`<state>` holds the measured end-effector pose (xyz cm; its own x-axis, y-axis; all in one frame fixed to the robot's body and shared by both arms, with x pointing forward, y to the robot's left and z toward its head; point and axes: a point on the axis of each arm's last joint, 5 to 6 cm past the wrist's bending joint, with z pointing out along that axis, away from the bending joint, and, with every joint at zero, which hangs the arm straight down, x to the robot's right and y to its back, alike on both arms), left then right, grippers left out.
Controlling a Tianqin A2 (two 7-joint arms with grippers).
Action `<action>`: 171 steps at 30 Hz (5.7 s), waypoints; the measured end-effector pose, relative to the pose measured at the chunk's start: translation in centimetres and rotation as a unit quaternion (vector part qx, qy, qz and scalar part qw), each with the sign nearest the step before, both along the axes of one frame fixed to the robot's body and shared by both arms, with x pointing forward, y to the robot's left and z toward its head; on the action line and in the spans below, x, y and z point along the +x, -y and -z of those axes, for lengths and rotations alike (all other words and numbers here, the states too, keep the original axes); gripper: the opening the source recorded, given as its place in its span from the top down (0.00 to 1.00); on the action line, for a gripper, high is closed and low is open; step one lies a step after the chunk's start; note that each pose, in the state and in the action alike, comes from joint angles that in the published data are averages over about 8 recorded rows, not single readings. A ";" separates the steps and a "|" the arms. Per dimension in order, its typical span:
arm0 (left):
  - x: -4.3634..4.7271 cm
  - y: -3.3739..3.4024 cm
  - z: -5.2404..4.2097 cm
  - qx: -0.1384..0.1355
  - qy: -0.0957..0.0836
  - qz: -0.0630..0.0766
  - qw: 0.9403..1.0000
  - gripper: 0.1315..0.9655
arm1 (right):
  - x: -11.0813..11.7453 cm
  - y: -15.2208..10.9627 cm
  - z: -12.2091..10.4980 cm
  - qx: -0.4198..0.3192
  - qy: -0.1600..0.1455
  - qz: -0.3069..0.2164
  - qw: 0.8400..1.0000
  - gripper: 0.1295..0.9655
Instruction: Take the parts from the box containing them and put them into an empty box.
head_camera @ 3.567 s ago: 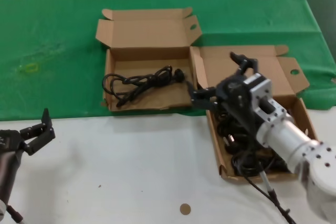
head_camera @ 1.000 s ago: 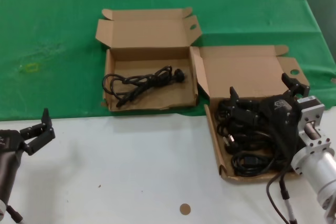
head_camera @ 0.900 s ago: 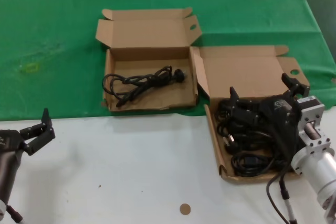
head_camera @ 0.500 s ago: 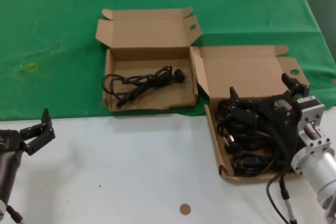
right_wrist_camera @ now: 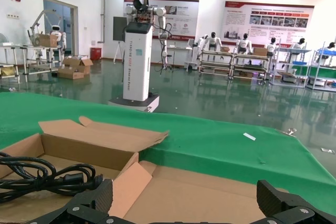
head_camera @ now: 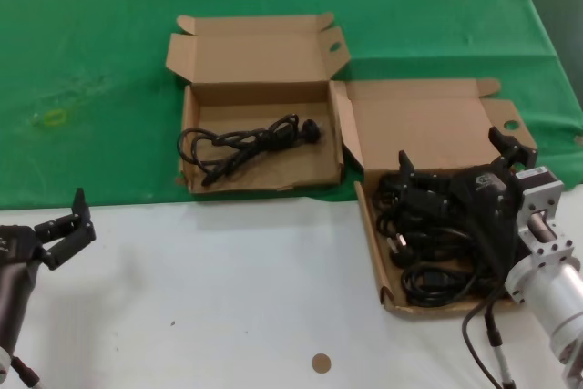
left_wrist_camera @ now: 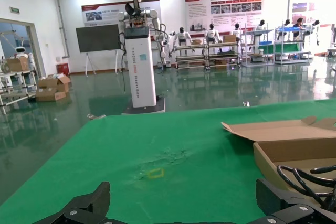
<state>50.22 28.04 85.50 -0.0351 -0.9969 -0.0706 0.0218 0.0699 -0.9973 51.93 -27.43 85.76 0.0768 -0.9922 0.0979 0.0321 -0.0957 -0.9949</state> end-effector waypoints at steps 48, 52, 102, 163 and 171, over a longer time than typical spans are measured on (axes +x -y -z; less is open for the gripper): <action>0.00 0.00 0.00 0.000 0.000 0.000 1.000 0.00 | 0.0 0.0 0.0 0.000 0.000 0.000 1.000 0.00; 0.00 0.00 0.00 0.000 0.000 0.000 1.000 0.00 | 0.0 0.0 0.0 0.000 0.000 0.000 1.000 0.00; 0.00 0.00 0.00 0.000 0.000 0.000 1.000 0.00 | 0.0 0.0 0.0 0.000 0.000 0.000 1.000 0.00; 0.00 0.00 0.00 0.000 0.000 0.000 1.000 0.00 | 0.0 0.0 0.0 0.000 0.000 0.000 1.000 0.00; 0.00 0.00 0.00 0.000 0.000 0.000 1.000 0.00 | 0.0 0.0 0.0 0.000 0.000 0.000 1.000 0.00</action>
<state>50.22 28.04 85.50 -0.0351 -0.9969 -0.0707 0.0218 0.0699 -0.9973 51.93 -27.43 85.76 0.0768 -0.9922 0.0980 0.0321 -0.0957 -0.9949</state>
